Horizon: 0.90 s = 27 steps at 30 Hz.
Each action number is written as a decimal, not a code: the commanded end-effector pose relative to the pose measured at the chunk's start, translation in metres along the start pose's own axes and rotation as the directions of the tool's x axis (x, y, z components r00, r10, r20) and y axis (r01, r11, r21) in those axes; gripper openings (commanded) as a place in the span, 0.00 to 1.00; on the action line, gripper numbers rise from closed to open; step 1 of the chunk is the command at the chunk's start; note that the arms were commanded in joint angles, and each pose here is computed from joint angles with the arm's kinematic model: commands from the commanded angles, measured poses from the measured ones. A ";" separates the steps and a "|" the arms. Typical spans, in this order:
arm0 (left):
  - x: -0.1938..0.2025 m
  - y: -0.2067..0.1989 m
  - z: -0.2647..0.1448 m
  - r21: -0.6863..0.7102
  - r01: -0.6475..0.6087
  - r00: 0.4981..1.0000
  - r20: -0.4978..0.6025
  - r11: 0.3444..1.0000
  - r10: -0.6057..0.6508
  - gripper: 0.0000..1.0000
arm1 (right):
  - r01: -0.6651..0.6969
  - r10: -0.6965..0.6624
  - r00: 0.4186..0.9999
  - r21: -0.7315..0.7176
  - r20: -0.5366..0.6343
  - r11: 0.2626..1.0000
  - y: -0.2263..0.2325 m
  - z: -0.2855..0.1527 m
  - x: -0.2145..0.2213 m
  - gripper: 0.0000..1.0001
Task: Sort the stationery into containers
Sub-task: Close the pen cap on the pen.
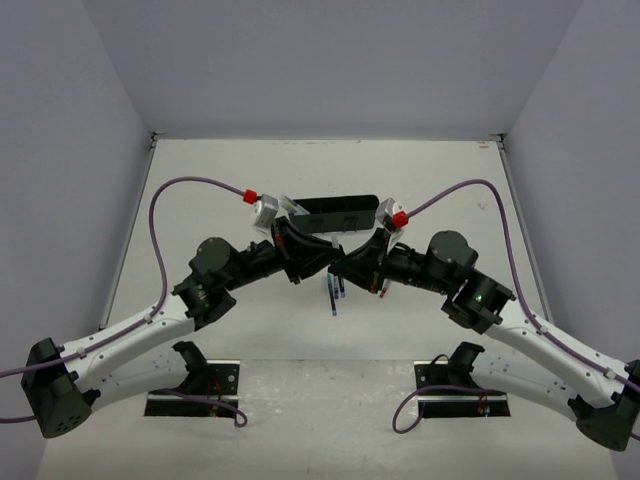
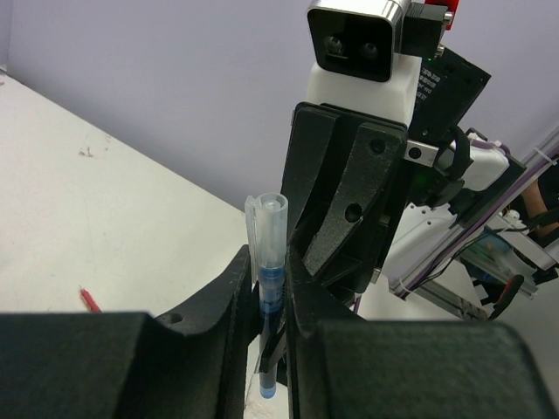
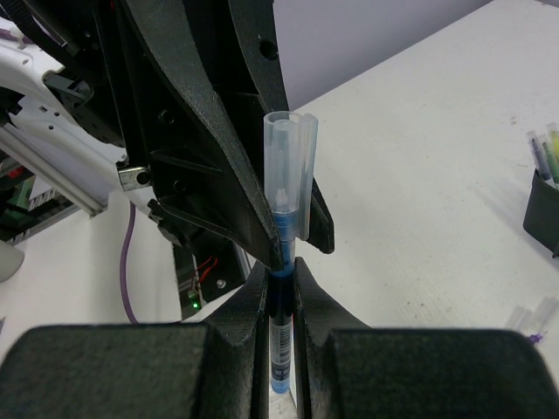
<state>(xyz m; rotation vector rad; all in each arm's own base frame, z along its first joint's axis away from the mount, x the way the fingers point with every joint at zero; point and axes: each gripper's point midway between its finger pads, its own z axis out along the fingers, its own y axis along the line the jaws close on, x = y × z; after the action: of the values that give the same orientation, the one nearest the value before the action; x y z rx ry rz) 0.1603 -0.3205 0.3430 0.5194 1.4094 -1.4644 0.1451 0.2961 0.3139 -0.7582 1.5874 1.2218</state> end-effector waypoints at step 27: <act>-0.033 -0.005 -0.006 -0.048 -0.049 0.994 0.093 0.998 0.053 0.00 | 0.022 -0.016 0.998 -0.100 0.064 0.995 0.015 0.000 -0.002 0.42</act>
<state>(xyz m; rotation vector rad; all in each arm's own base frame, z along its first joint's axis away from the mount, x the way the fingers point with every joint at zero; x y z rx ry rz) 0.1651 -0.3074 0.3500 0.4563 1.4076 -1.4139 0.1417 0.2972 0.3121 -0.7543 1.5319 1.2529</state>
